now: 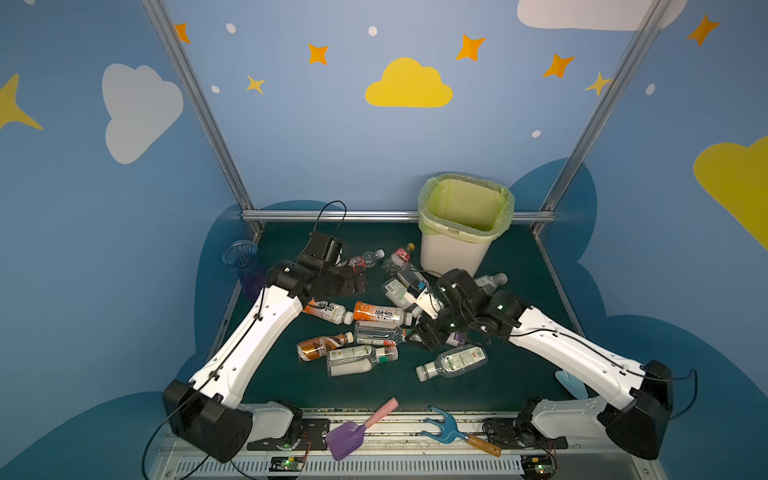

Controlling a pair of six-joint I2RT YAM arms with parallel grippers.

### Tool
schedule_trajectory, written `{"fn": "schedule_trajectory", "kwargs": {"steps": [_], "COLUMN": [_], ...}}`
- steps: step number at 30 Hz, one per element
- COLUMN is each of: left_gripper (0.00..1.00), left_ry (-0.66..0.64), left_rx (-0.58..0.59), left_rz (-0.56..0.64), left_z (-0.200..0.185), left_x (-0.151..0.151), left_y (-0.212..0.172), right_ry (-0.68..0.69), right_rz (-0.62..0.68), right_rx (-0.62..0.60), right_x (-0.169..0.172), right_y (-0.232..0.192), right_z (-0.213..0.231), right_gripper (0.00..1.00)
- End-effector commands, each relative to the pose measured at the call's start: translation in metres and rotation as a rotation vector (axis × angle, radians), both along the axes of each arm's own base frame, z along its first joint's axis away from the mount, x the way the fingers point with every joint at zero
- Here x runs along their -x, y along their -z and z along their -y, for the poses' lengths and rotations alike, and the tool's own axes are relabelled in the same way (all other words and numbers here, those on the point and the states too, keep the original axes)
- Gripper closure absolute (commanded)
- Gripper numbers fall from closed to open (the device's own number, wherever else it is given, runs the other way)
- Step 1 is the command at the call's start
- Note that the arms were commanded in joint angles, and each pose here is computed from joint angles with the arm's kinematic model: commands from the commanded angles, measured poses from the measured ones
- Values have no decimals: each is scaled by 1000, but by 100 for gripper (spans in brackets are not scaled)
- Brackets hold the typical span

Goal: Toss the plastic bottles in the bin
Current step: 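Withdraw left arm while right gripper reaches to clear green-label bottle, then grasp the clear green-label bottle with the right gripper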

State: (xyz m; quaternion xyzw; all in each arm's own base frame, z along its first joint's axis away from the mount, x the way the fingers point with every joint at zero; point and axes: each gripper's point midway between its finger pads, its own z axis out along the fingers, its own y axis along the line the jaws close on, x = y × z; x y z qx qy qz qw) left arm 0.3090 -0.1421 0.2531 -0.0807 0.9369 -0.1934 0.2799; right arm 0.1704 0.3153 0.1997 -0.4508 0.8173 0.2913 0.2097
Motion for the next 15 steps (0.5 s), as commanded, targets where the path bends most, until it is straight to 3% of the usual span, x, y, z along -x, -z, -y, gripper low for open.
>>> {"fn": "schedule_trajectory", "kwargs": {"steps": [1,6,15], "left_gripper": [0,0,0], "left_ry": [-86,-190,-242], "left_rx": [96,0,-27], "left_rz": [63,97,135], "left_z": [-6,-39,-70], "left_x": [-6,4,30], "left_y": [-19,-24,-31], "right_ry": [-131,-269,-403], "right_rz": [70,80,47], "right_rx": [-12,52,139], "right_x": [8,20,27], "right_y": [5,28,69], "right_z": [-29,-64,-113], "right_gripper": [22,22,26]}}
